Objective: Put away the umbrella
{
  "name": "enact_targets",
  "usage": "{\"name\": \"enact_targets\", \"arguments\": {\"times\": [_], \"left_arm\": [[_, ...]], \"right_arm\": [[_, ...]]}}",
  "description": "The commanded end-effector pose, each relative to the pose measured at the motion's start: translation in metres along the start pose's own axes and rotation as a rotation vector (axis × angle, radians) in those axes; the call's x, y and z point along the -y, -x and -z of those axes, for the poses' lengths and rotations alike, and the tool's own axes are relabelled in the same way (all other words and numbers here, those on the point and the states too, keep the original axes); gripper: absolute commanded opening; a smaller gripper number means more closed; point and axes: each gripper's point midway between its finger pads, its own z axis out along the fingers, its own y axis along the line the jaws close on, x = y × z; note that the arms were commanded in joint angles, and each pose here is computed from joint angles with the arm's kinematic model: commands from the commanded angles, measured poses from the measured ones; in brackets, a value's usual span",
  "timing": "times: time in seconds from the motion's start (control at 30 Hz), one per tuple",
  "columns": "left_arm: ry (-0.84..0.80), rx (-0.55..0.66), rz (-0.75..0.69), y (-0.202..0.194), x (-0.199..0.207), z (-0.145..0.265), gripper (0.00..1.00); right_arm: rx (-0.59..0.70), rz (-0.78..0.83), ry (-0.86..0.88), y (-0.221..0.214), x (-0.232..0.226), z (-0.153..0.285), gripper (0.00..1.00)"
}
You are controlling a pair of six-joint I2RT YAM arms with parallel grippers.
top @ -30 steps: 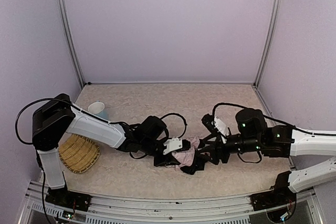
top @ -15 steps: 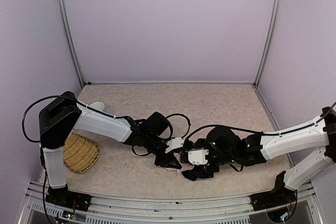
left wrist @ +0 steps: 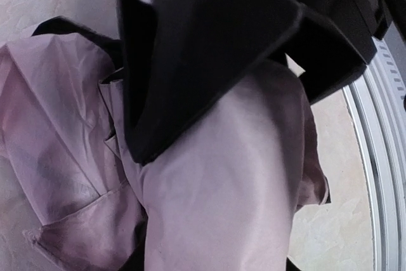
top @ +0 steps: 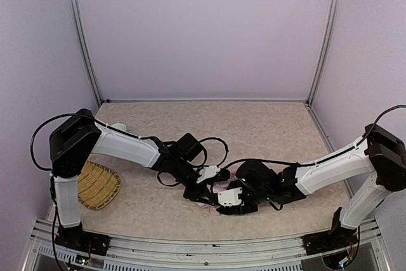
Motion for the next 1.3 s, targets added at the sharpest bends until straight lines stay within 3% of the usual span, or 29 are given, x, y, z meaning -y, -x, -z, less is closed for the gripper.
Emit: {"name": "enact_targets", "arguments": {"times": [0.0, 0.17, 0.3, 0.4, 0.47, 0.57, 0.73, 0.8, 0.97, 1.13, 1.27], "left_arm": [[-0.131, -0.179, 0.132, -0.066, 0.035, -0.009, 0.41], [0.061, 0.014, 0.083, -0.018, 0.001, 0.023, 0.65], [0.279, 0.260, 0.037, 0.024, -0.024, 0.079, 0.73], [0.432, 0.486, -0.044, 0.054, -0.020, 0.136, 0.77], [0.512, 0.580, -0.098, 0.059, -0.010, 0.162, 0.76], [0.581, 0.644, -0.132, 0.053, 0.004, 0.180, 0.72], [0.522, 0.675, -0.152, 0.056, 0.032, 0.176, 0.58], [0.494, 0.691, -0.177, 0.062, 0.045, 0.168, 0.57], [0.446, 0.764, -0.223, 0.086, 0.059, 0.165, 0.59], [0.476, 0.763, -0.245, 0.100, 0.051, 0.159, 0.76], [0.395, 0.765, -0.272, 0.109, 0.055, 0.146, 0.78]], "right_arm": [[-0.156, -0.022, 0.118, -0.037, -0.032, -0.011, 0.38], [-0.120, -0.055, 0.115, -0.024, -0.025, -0.007, 0.18], [-0.076, -0.102, 0.065, -0.012, -0.008, 0.003, 0.08], [-0.017, -0.168, 0.001, 0.000, 0.018, 0.017, 0.00], [0.052, -0.232, -0.031, 0.013, 0.039, 0.031, 0.00], [0.162, -0.295, -0.090, 0.033, 0.075, 0.059, 0.00], [0.377, -0.320, -0.173, 0.075, 0.131, 0.123, 0.00], [0.445, -0.302, -0.187, 0.090, 0.143, 0.145, 0.00], [0.521, -0.224, -0.198, 0.120, 0.162, 0.181, 0.00], [0.556, -0.167, -0.207, 0.142, 0.179, 0.202, 0.00], [0.580, -0.150, -0.207, 0.156, 0.189, 0.214, 0.00]]}}
